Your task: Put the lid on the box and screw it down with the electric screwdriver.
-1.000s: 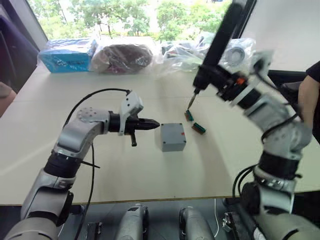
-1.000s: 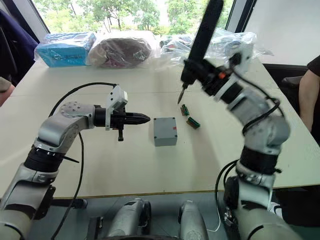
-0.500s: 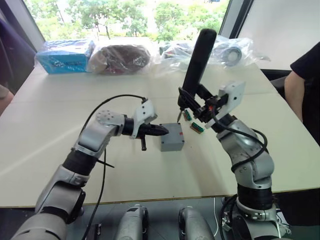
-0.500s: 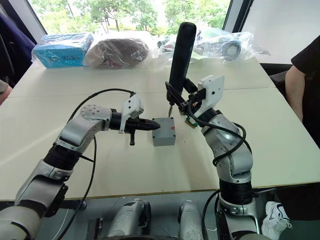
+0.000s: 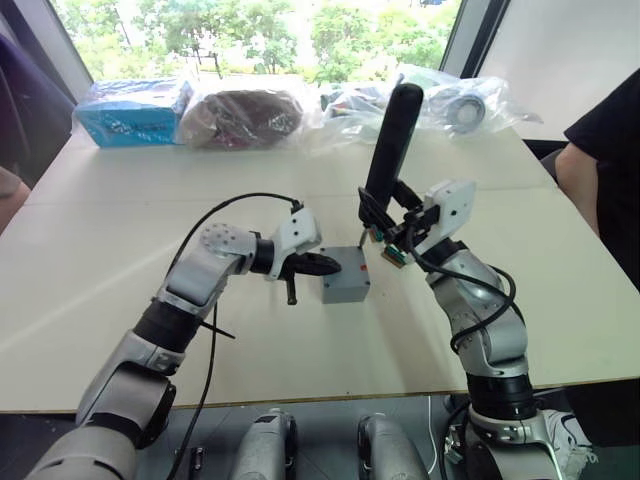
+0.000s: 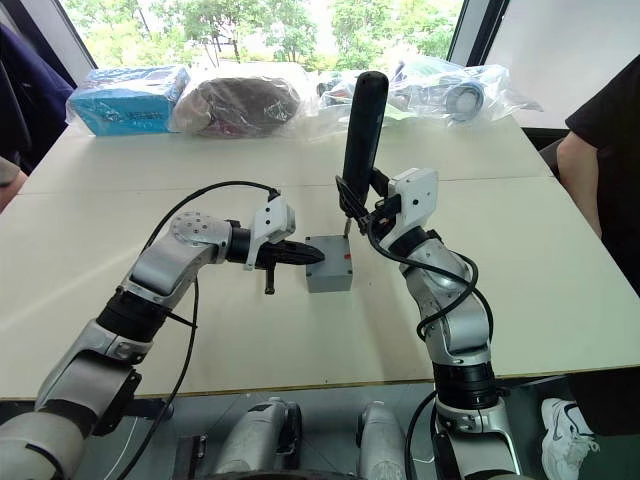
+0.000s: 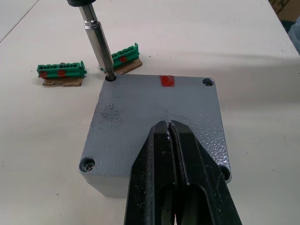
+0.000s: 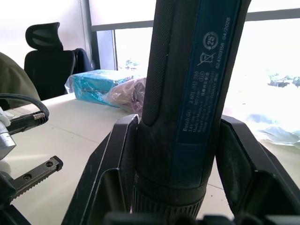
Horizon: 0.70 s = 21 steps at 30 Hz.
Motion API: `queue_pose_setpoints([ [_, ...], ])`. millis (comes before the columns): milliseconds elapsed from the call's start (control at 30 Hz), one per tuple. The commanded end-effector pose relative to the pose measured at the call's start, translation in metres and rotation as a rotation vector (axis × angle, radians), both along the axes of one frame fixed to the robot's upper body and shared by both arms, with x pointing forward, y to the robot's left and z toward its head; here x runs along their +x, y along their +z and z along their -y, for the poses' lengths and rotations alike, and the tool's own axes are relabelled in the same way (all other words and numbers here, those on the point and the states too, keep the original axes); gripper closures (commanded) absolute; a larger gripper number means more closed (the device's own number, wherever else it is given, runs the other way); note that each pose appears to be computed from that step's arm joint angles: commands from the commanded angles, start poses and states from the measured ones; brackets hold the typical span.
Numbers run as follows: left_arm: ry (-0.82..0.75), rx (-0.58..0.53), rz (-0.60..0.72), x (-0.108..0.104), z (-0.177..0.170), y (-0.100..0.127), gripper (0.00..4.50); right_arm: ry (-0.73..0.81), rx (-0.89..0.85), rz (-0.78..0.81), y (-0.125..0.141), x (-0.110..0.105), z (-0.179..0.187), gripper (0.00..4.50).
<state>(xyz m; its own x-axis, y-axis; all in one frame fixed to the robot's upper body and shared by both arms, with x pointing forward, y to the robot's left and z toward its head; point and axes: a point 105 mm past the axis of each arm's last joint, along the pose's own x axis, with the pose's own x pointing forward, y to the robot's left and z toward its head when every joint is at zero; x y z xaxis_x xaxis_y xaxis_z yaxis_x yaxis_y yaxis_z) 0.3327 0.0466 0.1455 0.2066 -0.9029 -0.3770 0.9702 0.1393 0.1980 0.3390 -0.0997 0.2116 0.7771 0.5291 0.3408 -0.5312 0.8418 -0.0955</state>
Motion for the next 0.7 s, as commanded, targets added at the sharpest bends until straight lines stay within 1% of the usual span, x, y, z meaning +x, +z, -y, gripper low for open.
queue_pose_setpoints([
  [33,0.016,0.000,0.005,0.001,-0.002,0.001,4.50,-0.004,0.007,0.028,0.002,-0.003,0.000,2.64],
  [67,0.016,0.001,0.005,0.001,-0.002,0.001,4.50,-0.003,0.002,0.022,-0.001,-0.003,-0.001,2.64],
  [233,0.015,0.001,0.002,0.000,-0.002,0.000,4.50,0.011,-0.066,-0.090,-0.032,-0.003,-0.006,2.64],
  [267,0.014,0.003,0.001,0.000,-0.002,-0.001,4.50,0.007,-0.083,-0.142,-0.044,-0.002,-0.006,2.64],
  [367,0.013,0.005,-0.003,-0.001,-0.001,-0.003,4.50,-0.010,-0.120,-0.227,-0.063,0.000,-0.005,2.64],
  [700,0.022,-0.002,-0.006,-0.001,0.000,-0.003,4.50,0.018,-0.173,-0.285,-0.077,0.003,-0.007,2.64],
])
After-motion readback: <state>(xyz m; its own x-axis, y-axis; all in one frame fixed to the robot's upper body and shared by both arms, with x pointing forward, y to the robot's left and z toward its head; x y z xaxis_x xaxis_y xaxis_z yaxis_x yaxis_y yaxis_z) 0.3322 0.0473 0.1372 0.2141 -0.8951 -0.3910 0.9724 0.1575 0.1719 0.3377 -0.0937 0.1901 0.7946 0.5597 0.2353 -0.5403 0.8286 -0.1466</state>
